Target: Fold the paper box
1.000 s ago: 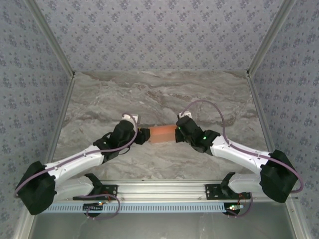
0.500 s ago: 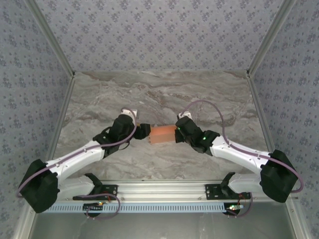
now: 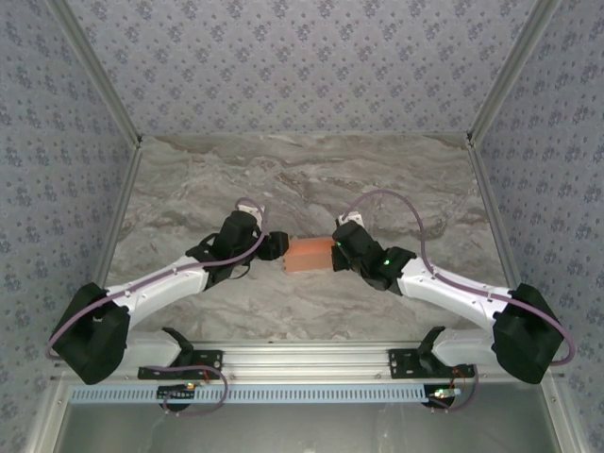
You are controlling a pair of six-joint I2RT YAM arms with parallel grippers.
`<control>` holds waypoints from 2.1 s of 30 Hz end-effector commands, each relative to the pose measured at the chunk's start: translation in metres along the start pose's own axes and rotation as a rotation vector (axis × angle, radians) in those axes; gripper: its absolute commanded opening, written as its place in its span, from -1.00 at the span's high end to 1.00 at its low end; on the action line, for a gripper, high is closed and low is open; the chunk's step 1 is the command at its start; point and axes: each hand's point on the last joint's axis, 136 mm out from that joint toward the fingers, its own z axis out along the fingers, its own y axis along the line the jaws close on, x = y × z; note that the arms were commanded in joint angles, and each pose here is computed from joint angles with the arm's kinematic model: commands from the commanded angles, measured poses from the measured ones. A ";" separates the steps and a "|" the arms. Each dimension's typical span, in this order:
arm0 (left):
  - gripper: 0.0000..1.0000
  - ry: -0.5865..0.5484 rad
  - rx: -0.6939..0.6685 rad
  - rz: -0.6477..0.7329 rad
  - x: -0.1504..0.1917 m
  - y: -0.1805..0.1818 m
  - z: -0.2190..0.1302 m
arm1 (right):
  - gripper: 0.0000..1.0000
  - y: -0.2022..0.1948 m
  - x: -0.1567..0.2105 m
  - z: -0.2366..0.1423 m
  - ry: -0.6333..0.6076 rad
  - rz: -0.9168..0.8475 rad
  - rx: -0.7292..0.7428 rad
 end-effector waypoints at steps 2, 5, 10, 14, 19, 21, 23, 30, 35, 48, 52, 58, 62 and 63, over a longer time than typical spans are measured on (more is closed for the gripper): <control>-0.23 0.078 -0.024 -0.025 0.031 0.016 0.006 | 0.88 -0.002 0.005 0.000 0.028 -0.012 0.023; -0.23 0.082 -0.020 -0.031 0.034 0.016 0.006 | 0.78 -0.001 0.001 -0.002 0.027 -0.018 0.022; -0.21 0.080 -0.013 -0.024 0.033 0.014 0.006 | 0.54 0.007 -0.009 -0.010 0.011 -0.031 -0.006; -0.21 0.078 -0.012 -0.021 0.032 0.013 0.006 | 0.34 0.013 -0.014 -0.019 -0.007 -0.048 -0.024; -0.21 0.078 -0.015 -0.019 0.033 0.014 0.006 | 0.05 0.012 -0.024 -0.033 -0.042 -0.056 -0.030; -0.21 0.077 -0.016 -0.018 0.034 0.014 0.005 | -0.02 0.009 -0.030 -0.035 -0.049 -0.053 -0.028; -0.21 0.076 -0.016 -0.020 0.033 0.014 0.005 | -0.04 0.007 -0.035 -0.035 -0.046 -0.044 -0.037; -0.21 0.076 -0.017 -0.020 0.033 0.014 0.005 | -0.09 0.001 -0.048 -0.017 0.013 0.007 -0.106; -0.21 0.074 -0.017 -0.018 0.033 0.013 0.005 | -0.09 -0.005 -0.048 0.001 0.067 0.028 -0.112; -0.21 0.077 -0.031 -0.014 0.035 0.017 0.004 | -0.03 -0.014 -0.009 0.022 0.179 0.047 -0.092; -0.21 0.083 -0.041 -0.022 0.041 0.021 0.004 | -0.01 -0.016 0.004 0.025 0.199 0.057 -0.090; -0.21 0.098 -0.047 -0.036 0.051 0.027 0.004 | 0.00 -0.017 0.022 0.027 0.221 0.074 -0.096; -0.21 0.114 -0.047 -0.046 0.060 0.030 0.006 | 0.01 -0.017 0.033 0.029 0.229 0.090 -0.109; -0.21 0.117 -0.047 -0.049 0.062 0.030 0.006 | 0.01 -0.017 0.036 0.029 0.230 0.091 -0.111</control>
